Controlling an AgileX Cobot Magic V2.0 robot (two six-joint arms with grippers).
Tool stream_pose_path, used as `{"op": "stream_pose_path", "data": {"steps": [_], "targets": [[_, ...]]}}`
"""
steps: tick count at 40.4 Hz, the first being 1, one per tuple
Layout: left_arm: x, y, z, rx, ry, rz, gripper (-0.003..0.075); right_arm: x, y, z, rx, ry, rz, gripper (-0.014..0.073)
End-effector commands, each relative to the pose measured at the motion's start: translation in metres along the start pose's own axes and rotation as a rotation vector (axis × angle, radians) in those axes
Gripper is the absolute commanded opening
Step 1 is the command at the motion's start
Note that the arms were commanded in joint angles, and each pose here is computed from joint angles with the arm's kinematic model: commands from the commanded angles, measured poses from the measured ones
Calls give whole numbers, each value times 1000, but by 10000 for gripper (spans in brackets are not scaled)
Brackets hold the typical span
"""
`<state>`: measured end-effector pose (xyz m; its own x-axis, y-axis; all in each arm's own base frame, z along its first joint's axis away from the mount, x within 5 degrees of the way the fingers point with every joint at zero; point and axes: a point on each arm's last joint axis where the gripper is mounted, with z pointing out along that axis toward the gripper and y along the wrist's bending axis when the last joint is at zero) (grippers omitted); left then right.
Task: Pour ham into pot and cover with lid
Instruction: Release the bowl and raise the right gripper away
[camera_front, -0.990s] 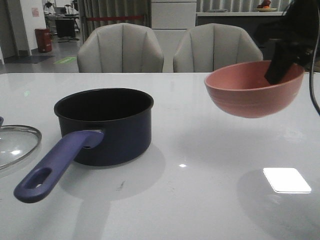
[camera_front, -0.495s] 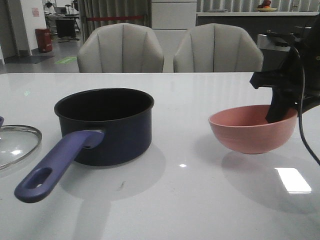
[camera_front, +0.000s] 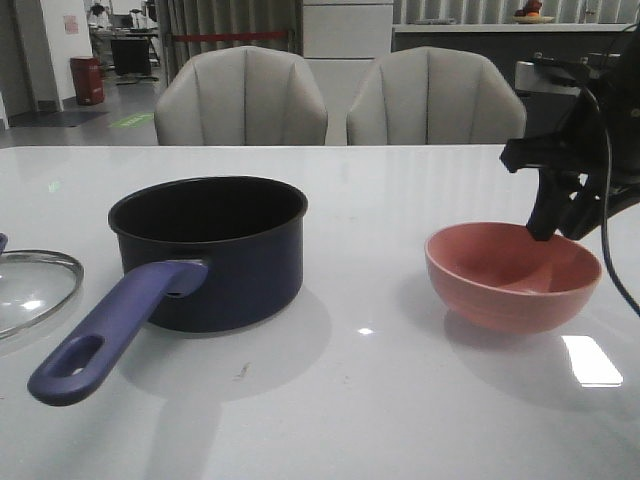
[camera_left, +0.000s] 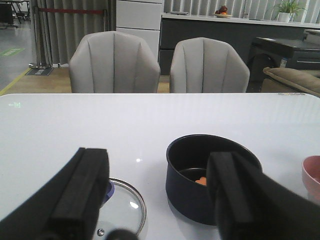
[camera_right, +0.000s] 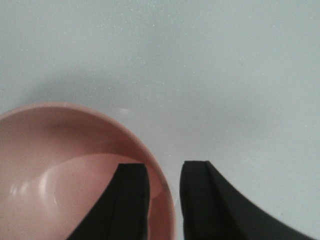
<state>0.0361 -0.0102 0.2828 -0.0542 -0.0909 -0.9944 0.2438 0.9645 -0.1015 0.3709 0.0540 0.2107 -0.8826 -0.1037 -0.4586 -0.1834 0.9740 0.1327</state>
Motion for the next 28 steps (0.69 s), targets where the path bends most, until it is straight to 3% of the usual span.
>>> {"op": "stream_pose_path", "data": {"steps": [1, 12, 28], "targets": [[-14, -2, -1, 16, -92, -9, 458, -16, 2, -46, 33, -143, -71, 307], [-14, -2, -1, 16, -92, -9, 458, -7, 15, -116, 55, -329, -139, 307], [-15, -2, -1, 16, -97, -9, 458, 85, 50, -172, 14, -795, -194, 302]]}}
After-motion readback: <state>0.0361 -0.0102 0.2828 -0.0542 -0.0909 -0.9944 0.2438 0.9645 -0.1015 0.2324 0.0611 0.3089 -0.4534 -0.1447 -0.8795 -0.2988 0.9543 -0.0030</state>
